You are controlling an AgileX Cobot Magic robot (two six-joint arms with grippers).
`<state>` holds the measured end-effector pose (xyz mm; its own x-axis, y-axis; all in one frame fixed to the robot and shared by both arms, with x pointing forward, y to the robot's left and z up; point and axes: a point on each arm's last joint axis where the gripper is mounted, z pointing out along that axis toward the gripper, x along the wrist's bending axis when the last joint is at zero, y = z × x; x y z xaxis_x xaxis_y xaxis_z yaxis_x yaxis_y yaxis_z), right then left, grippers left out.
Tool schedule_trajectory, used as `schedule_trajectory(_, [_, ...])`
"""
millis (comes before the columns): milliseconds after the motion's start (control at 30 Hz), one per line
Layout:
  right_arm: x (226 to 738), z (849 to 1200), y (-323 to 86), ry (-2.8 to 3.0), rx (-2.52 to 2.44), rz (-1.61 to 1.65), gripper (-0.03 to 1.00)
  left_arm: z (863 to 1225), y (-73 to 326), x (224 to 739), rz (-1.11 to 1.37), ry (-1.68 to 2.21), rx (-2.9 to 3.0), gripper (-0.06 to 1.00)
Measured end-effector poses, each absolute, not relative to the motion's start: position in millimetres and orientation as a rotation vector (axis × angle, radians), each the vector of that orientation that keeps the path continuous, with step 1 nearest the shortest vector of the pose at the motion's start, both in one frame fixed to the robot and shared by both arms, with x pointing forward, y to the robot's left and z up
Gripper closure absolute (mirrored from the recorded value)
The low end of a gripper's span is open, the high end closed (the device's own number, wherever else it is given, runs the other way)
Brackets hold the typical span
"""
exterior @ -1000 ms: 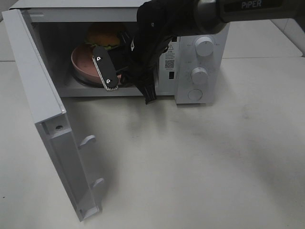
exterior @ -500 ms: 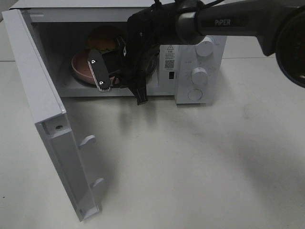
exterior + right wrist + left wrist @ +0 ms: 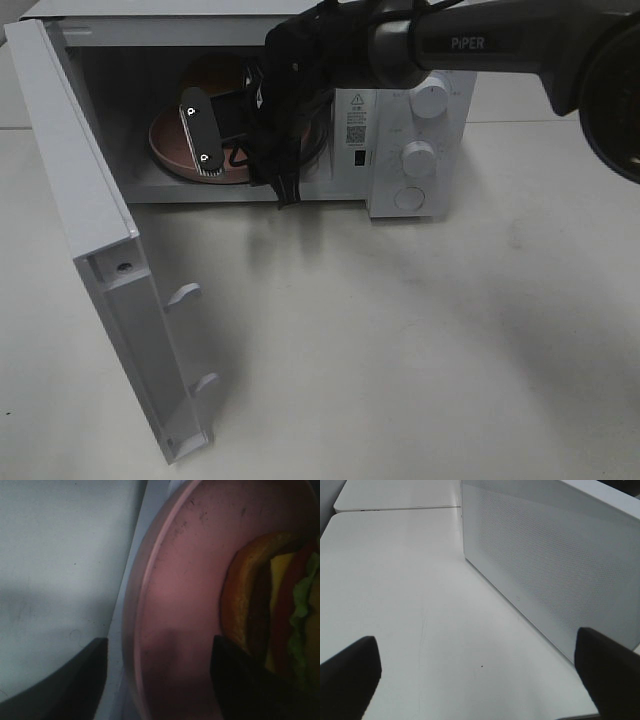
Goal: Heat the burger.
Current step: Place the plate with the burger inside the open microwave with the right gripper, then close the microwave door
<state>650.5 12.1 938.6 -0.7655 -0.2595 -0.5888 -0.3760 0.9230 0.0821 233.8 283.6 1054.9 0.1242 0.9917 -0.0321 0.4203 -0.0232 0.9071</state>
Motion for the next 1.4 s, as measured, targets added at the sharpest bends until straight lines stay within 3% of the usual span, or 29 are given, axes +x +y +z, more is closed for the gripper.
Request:
schedule_trajectory(67, [647,934,9,2.518,-0.436,0.246,0.31,1055,284,234,0.871,1.418,1.574,-0.05])
schedule_trajectory(267, [638,925,2,2.562,-0.437,0.224,0.28,1055,284,234,0.871,1.418,1.574,-0.05])
schedule_trajectory(533, [617,939,-13,2.544,-0.444,0.246,0.20,1055,284,234,0.871,1.418,1.574,-0.05])
schedule_trajectory(1400, [537,982,-73,2.544,-0.155,0.396,0.20,1055,284,234,0.871,1.418,1.574,-0.05])
